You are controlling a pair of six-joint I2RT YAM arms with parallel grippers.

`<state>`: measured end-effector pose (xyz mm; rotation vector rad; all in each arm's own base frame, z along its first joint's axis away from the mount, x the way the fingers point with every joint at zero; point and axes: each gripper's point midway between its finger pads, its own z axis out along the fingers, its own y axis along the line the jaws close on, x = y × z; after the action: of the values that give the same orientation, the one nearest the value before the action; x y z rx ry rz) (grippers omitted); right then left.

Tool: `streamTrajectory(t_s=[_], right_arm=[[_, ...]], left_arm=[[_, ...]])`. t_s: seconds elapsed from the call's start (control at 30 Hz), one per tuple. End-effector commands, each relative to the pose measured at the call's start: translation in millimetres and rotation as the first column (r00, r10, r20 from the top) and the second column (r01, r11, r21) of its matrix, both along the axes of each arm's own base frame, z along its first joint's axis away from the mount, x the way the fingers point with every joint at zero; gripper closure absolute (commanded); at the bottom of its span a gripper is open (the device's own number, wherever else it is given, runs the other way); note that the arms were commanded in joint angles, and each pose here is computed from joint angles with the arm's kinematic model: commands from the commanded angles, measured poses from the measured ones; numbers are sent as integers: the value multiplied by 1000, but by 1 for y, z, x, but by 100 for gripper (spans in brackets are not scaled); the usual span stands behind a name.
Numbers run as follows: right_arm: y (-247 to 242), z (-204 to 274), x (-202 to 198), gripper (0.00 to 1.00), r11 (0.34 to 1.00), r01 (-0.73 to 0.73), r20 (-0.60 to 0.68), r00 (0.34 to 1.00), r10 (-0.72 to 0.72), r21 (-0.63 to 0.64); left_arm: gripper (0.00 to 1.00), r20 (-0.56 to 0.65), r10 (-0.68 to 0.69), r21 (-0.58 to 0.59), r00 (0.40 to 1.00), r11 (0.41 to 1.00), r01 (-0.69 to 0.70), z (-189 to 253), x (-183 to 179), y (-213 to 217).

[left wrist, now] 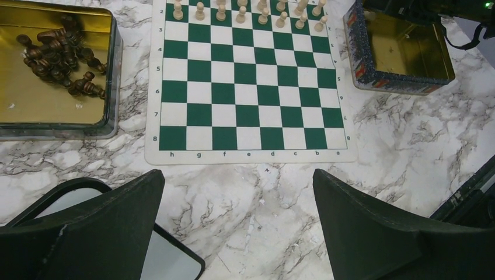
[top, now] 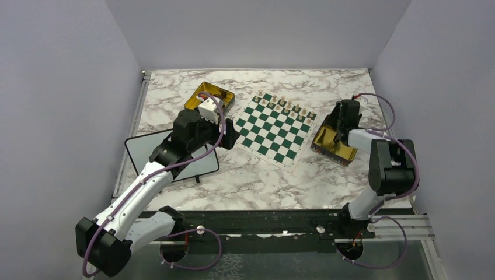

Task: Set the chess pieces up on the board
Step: Pick up the chess piece from the storage box.

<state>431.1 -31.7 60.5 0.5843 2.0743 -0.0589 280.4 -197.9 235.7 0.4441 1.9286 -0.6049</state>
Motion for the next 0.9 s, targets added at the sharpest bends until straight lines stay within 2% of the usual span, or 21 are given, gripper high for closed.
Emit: streamTrajectory(t_s=[0.0,0.53,0.87], right_arm=[[-9,0,6,37,1000,4,-23,1000,-4,-27],[-3,-16,9,42,980,-159,-68,986,152,-119],[-3,-24,12,42,981,-158,-86,985,148,-116]], left_arm=[[3,34,17,6,999,1000,-17,5,0,4],[3,40,29,10,999,1000,-29,5,1,6],[3,42,32,12,999,999,-33,4,2,7]])
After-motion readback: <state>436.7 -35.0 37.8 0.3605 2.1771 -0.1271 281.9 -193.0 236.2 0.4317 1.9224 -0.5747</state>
